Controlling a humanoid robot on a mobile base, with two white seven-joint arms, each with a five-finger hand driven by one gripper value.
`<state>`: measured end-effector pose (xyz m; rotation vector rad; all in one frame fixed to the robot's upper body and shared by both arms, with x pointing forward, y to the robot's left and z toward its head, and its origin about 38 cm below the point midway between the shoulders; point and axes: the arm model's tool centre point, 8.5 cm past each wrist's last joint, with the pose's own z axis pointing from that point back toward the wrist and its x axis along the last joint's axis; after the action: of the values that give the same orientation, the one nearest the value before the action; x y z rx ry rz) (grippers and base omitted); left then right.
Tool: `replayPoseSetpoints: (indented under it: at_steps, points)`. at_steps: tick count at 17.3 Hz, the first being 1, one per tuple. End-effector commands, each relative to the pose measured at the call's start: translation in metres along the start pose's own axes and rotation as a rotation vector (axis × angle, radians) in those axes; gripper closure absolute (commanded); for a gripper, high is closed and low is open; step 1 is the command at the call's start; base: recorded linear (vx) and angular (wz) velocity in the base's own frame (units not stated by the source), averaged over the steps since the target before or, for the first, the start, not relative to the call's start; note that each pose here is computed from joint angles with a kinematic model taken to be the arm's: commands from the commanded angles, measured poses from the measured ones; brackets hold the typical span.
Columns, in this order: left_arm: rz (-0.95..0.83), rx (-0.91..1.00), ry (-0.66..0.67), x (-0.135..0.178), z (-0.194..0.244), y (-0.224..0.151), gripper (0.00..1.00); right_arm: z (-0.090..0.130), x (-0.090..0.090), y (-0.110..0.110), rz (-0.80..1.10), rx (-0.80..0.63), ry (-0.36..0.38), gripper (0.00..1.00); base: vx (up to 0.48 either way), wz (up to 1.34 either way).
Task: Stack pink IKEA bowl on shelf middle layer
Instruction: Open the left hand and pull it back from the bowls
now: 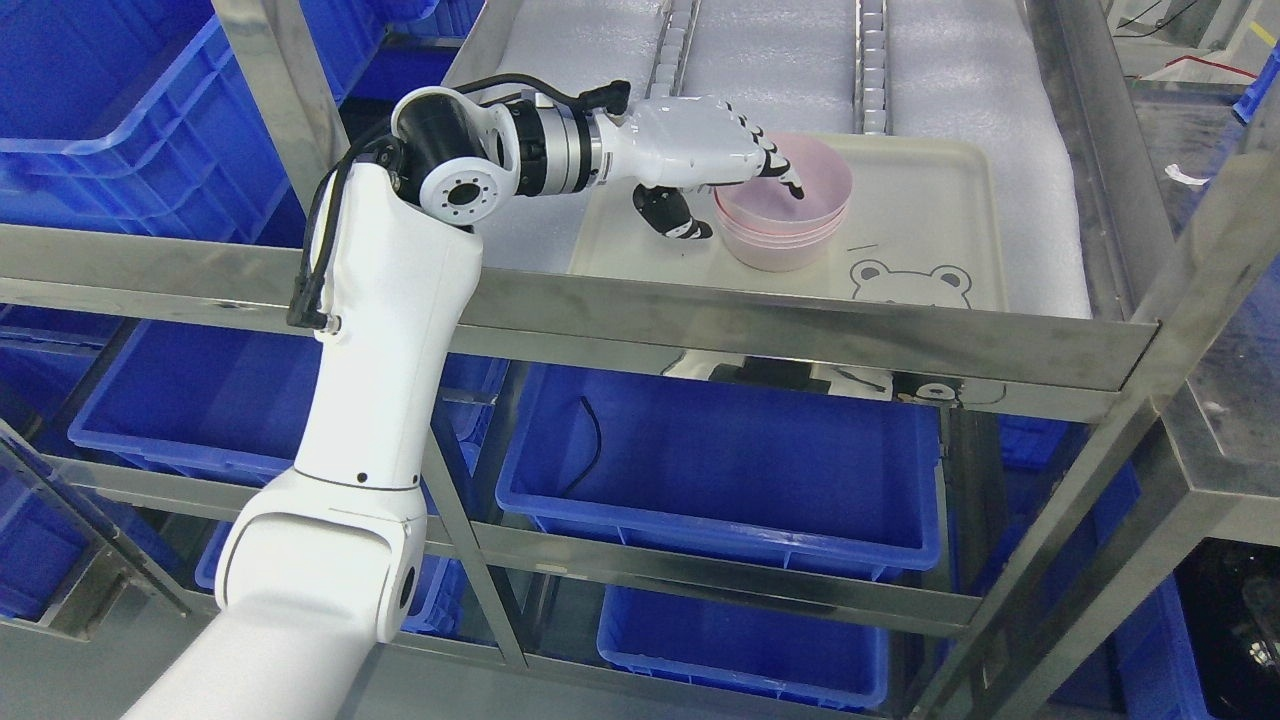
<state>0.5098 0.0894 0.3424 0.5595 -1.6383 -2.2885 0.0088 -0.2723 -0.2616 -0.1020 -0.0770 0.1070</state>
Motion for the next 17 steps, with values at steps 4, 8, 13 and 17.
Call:
replayPoseSetpoints:
  at_steps: [4,8,13,17]
  points:
    - [0.118,0.465,-0.245,0.015,0.04,0.083,0.17,0.0,0.003,-0.011,0.001,-0.017,-0.013,0.0,0.0,0.0]
    - [0.209,0.512,-0.46,0.07,0.013,0.056,0.16,0.0,0.002,-0.011,0.001,-0.017,-0.012,0.0,0.0,0.0]
    - [0.377,0.3,-0.69,0.182,-0.042,-0.075,0.17,0.0,0.003,-0.011,0.001,-0.017,-0.013,0.0,0.0,0.0]
    - [0.689,0.227,-0.708,0.252,-0.04,-0.181,0.17,0.0,0.002,-0.011,0.001,-0.017,-0.012,0.0,-0.028,-0.01]
